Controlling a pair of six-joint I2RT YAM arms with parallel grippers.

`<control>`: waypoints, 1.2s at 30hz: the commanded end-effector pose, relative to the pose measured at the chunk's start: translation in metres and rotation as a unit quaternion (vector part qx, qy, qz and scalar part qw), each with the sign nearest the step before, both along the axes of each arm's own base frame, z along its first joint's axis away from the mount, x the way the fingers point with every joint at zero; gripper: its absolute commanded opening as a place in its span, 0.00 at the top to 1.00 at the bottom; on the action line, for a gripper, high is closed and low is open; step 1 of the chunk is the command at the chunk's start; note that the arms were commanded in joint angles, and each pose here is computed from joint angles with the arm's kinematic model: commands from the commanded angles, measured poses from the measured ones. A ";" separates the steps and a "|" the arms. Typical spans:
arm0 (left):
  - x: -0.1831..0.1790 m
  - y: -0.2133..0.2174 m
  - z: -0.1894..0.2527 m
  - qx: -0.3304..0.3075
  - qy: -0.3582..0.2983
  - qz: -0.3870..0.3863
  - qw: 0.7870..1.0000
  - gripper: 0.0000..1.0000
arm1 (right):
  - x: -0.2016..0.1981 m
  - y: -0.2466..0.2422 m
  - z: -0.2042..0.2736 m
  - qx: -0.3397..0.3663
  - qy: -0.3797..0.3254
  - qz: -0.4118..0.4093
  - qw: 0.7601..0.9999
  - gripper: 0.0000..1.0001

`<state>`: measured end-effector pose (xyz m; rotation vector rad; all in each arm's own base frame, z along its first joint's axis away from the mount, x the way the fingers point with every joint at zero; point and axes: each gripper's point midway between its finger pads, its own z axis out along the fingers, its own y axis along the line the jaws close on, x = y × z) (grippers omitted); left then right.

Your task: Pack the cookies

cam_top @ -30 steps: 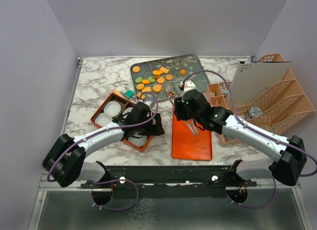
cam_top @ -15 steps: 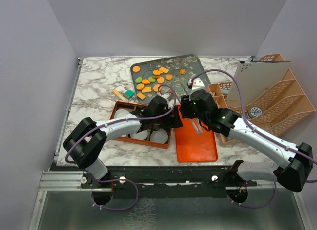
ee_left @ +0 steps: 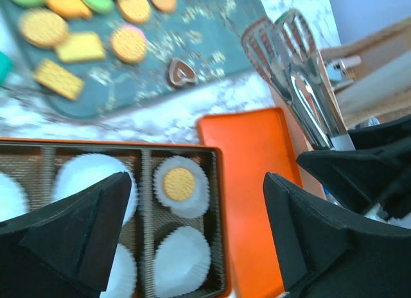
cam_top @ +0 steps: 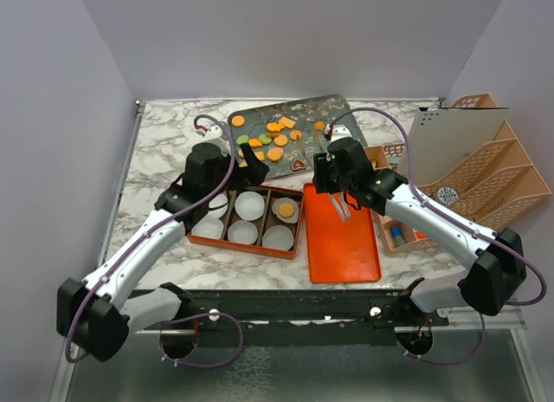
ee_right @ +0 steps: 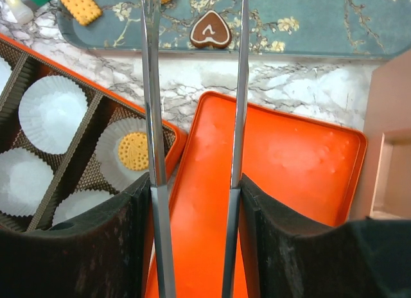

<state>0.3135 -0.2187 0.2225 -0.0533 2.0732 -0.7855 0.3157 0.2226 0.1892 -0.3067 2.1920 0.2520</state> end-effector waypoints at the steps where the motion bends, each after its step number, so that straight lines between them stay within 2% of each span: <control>1: -0.011 0.063 0.022 0.097 -0.049 0.074 0.991 0.05 | 0.014 0.016 0.006 0.013 0.009 0.035 0.999 0.49; 5: -0.019 0.106 0.047 0.159 -0.106 0.132 0.973 0.02 | 0.027 0.024 -0.003 0.007 0.029 0.050 0.998 0.48; 8: -0.023 0.131 0.050 0.199 -0.140 0.167 0.955 0.01 | 0.034 0.033 -0.013 0.000 0.043 0.062 0.997 0.48; 11: -0.025 0.147 0.043 0.215 -0.148 0.195 0.945 0.01 | 0.040 0.041 -0.025 -0.008 0.062 0.069 0.996 0.48; 27: -0.035 0.159 0.041 0.213 -0.157 0.208 0.942 0.01 | 0.065 0.071 -0.060 -0.038 0.125 0.094 0.987 0.45; 36: -0.036 0.155 0.041 0.210 -0.159 0.200 0.944 0.01 | 0.058 0.058 -0.073 -0.069 0.157 0.078 0.982 0.41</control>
